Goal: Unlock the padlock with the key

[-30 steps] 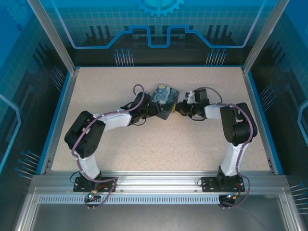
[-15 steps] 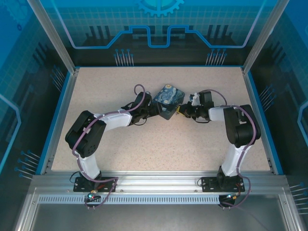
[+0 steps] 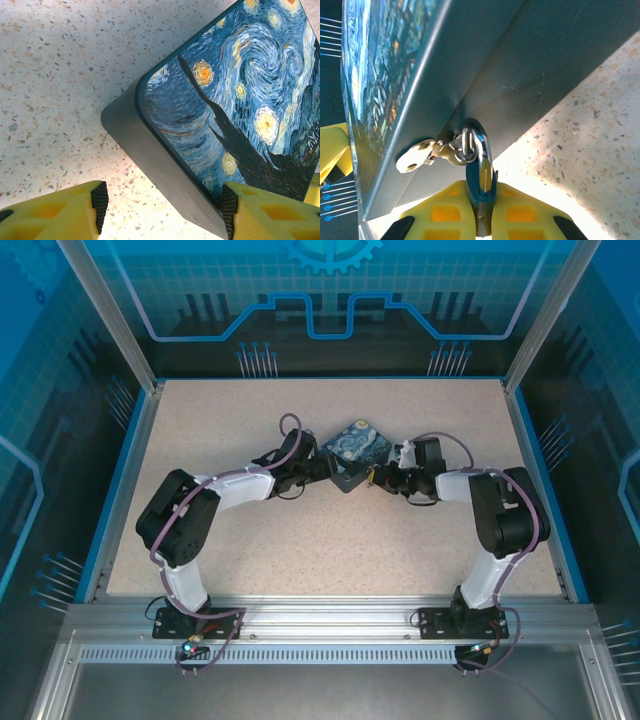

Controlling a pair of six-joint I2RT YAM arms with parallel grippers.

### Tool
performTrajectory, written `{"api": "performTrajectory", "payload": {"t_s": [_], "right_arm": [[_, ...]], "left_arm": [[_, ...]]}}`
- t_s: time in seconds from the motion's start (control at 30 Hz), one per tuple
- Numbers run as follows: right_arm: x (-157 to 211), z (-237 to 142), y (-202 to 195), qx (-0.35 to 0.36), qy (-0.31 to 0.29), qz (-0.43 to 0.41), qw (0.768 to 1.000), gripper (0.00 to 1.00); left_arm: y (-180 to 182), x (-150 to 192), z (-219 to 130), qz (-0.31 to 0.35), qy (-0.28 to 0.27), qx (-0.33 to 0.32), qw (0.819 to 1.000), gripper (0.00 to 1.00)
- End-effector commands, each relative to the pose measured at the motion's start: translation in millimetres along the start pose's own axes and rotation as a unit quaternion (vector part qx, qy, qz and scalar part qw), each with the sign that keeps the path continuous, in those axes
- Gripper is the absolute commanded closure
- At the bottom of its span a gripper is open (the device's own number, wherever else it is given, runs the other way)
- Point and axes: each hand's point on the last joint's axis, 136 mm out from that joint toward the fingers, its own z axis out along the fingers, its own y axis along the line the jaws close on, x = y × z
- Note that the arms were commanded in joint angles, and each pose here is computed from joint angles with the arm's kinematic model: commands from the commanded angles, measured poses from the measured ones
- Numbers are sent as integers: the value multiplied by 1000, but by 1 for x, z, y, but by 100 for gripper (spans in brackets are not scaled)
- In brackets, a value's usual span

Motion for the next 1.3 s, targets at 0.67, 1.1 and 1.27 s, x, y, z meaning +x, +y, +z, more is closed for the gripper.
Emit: {"api": "performTrajectory", "payload": {"t_s": [0.67,1.1,1.27], "right_arm": [[-27,9,13,-64,-10,11,998,100],[-27,-3,4,-15,-26,7,1000,100],[-24,-10,-3,-4,-33,12,999,100]], "left_arm": [[24,23,11,98,68,-60,991,37],[25,27,14,96,73,-57,991,37],[24,27,13,97,73,-56,991,37]]}}
